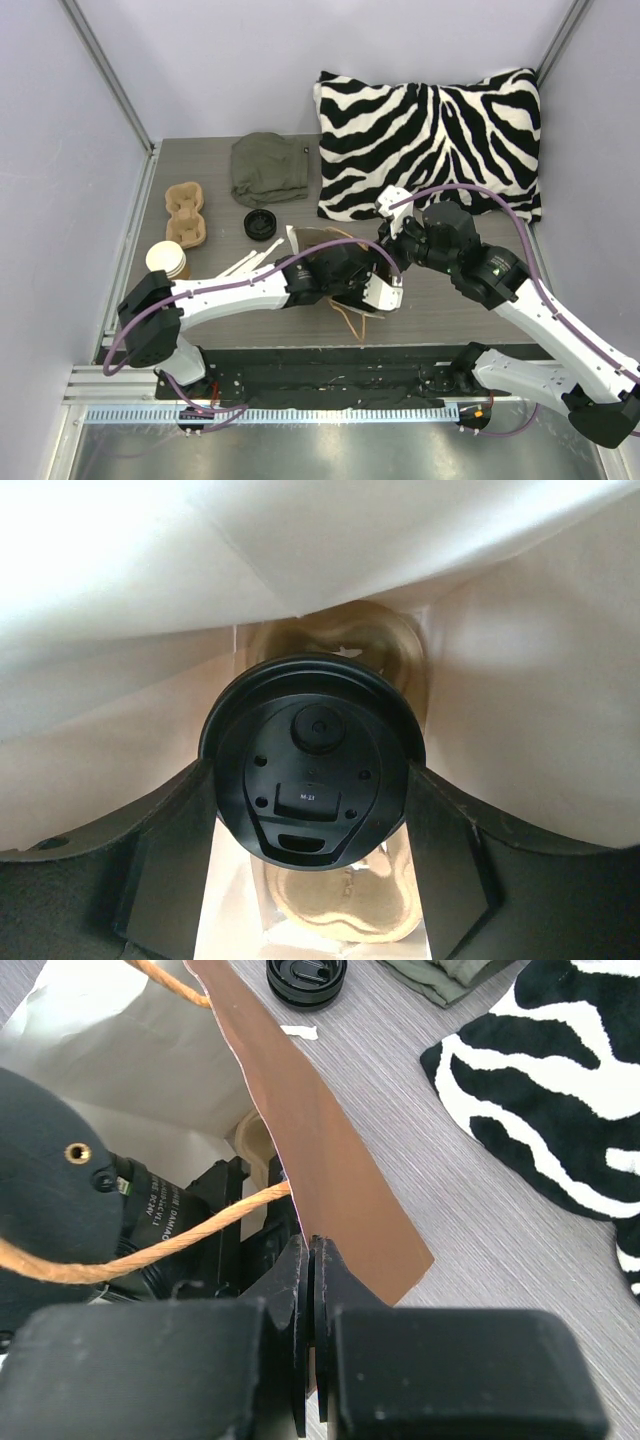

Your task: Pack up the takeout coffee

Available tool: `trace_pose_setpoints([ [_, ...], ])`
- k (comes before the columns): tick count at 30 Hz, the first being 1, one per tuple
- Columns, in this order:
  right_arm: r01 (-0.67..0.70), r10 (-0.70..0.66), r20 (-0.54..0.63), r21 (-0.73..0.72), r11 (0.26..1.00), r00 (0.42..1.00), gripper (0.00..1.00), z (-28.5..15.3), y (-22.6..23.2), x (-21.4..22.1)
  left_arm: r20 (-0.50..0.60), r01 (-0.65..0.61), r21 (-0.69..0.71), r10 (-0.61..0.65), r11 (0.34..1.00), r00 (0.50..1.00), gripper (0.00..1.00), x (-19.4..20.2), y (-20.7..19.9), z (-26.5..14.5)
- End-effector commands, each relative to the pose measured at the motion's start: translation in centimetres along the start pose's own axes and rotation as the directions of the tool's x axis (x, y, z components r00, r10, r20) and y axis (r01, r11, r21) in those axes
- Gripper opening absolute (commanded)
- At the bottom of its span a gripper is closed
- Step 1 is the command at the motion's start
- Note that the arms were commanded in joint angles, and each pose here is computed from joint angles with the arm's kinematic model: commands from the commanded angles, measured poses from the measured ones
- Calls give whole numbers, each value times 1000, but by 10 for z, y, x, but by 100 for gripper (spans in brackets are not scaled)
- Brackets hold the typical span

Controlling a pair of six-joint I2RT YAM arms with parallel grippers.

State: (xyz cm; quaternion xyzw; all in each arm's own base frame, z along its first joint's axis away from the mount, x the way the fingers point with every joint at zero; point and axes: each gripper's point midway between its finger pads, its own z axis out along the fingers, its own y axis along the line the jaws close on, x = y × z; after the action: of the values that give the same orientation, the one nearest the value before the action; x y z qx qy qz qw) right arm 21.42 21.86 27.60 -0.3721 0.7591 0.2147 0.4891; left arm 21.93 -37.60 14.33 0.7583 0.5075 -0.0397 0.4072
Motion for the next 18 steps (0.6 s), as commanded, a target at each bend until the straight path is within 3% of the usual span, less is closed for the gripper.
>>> trace_pose_setpoints([
  [1,-8,12,124,-29,1000,992,1,-5,6,-35,-98,25,198,-6,980,995,2,35,-47,7],
  [9,62,-63,194,10,998,979,1,-14,0,-48,68,49,52,-52,997,996,0,5,-14,-33],
  [18,182,-173,284,-4,983,943,1,-30,16,-66,58,-6,2,6,1000,998,0,7,-13,-45],
])
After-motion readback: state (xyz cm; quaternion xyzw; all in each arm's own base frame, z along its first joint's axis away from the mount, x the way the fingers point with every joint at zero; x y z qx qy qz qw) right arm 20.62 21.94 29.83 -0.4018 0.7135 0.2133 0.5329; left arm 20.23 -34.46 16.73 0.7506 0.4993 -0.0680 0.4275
